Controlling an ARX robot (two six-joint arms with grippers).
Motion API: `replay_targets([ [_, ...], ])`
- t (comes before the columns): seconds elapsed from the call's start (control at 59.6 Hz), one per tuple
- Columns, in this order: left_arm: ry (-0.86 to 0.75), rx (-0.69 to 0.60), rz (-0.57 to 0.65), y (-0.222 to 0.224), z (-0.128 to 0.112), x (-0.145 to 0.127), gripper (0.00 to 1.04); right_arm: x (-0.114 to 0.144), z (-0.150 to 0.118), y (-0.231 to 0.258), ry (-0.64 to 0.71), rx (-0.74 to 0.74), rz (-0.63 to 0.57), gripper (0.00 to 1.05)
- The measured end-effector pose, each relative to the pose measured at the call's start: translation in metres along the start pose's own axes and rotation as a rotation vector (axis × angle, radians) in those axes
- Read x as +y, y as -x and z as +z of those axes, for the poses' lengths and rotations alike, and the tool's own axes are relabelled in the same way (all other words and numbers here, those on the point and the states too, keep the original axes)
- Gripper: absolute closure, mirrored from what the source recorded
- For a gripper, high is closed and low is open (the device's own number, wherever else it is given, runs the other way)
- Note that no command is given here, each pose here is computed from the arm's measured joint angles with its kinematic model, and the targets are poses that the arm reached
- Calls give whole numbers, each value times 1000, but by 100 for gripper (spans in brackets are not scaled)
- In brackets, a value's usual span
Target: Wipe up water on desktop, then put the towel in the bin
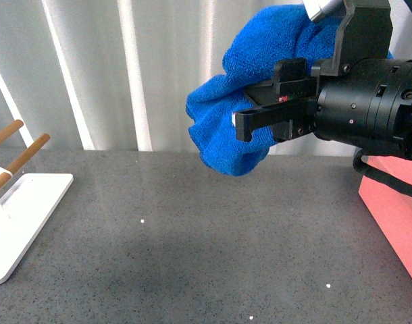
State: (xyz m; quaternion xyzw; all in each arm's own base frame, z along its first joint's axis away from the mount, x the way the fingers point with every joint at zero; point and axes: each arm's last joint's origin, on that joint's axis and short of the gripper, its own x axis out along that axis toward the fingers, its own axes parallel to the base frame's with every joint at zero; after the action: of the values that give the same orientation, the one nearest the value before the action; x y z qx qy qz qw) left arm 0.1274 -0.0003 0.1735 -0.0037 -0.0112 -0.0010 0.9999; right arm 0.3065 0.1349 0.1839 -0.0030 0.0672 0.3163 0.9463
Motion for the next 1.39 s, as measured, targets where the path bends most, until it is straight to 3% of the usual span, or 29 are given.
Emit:
replay_targets([
  [0.487, 0, -4, 0, 13, 1, 0, 101, 0, 11, 6, -42, -31, -10, 99],
  [1.057, 0, 3, 0, 31, -2, 0, 101, -8, 7, 7, -63, 7, -13, 99],
  [1.292, 0, 2, 0, 31, -2, 0, 101, -15, -9, 3, -96, 90, -18, 99],
  [1.393, 0, 2, 0, 31, -2, 0, 89, -17, -22, 1, -116, 185, -25, 99],
])
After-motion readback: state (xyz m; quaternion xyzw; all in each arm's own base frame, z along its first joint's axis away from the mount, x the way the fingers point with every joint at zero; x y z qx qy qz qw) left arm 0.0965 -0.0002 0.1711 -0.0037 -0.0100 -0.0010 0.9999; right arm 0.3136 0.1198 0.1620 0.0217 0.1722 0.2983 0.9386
